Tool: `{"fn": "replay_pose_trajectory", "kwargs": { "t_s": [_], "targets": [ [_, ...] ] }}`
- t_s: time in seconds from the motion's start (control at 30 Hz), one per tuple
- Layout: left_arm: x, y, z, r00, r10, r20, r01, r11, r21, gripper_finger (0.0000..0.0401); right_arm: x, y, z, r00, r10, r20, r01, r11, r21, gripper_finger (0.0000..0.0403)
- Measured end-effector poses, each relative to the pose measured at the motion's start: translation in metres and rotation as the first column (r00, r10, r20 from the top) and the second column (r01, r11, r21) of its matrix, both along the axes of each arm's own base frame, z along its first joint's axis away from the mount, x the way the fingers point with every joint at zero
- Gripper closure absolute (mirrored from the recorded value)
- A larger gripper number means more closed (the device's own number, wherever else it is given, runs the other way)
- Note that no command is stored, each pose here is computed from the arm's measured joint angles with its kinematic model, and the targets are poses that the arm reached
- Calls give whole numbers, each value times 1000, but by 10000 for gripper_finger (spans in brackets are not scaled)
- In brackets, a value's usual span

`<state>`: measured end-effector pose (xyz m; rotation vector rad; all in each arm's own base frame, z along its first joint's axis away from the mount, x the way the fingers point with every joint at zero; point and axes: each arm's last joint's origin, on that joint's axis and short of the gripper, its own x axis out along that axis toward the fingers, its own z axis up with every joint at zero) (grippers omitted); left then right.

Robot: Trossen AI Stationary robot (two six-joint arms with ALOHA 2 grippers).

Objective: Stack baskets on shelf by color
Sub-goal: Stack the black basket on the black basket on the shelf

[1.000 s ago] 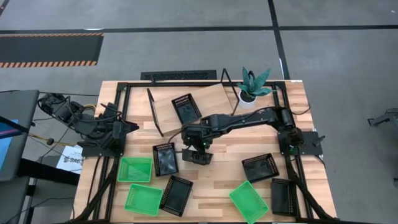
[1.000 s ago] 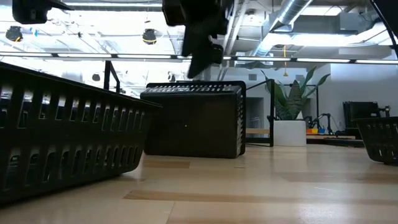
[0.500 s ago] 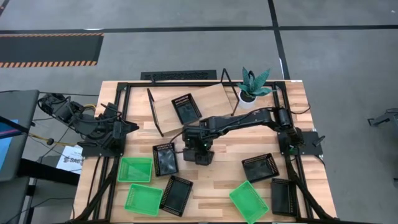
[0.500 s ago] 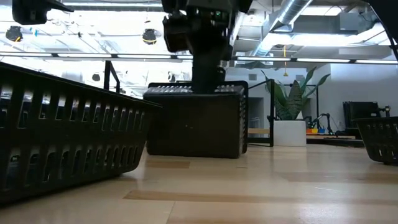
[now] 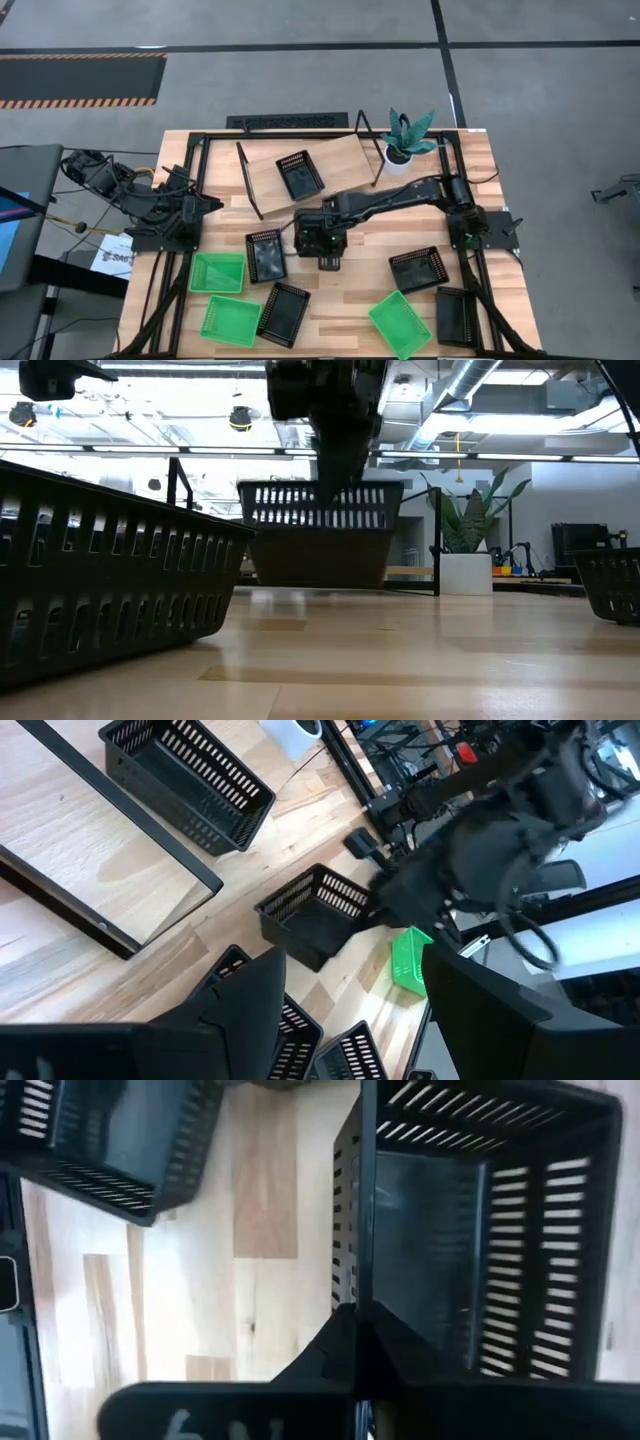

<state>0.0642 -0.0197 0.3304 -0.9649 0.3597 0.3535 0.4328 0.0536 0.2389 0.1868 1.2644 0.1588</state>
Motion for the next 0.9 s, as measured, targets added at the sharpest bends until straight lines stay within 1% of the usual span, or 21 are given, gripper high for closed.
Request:
{"fn": "replay_pose_trajectory", "kwargs": {
  "t_s": [0.07,0.13,0.27,0.33,0.37,0.53,0.63,0.7,0.77,0.9],
  "targets": [
    [0,0,0,1000,0,0,0,1000,0,175,-5,8,6,999,30,-9,-31,998,-57,393],
    [0,0,0,1000,0,0,0,1000,0,175,-7,18,9,997,74,11,-72,987,-142,393],
    [0,0,0,1000,0,1,0,1000,0,175,-13,38,7,991,134,-11,-130,934,-332,367],
    [0,0,0,1000,0,1,0,1000,0,175,-14,44,-1,991,133,-15,-129,914,-384,358],
    [0,0,0,1000,0,1,0,1000,-1,175,-14,46,-6,992,121,-23,-120,912,-393,356],
    [0,0,0,1000,0,1,0,1000,-1,175,-18,44,-26,999,31,-40,-43,926,-375,350],
    [0,0,0,1000,0,1,0,1000,-1,175,-21,42,-35,997,-16,-80,-8,956,-292,332],
    [0,0,0,1000,0,2,0,1000,-1,175,-22,42,-40,994,-51,-94,28,972,-232,306],
    [0,0,0,1000,0,1,0,1000,-1,175,-20,43,-41,994,-79,-79,63,980,-188,271],
    [0,0,0,1000,0,-1,0,1000,0,175,-11,44,-36,995,-94,14,95,985,-144,194]
  ]
}}
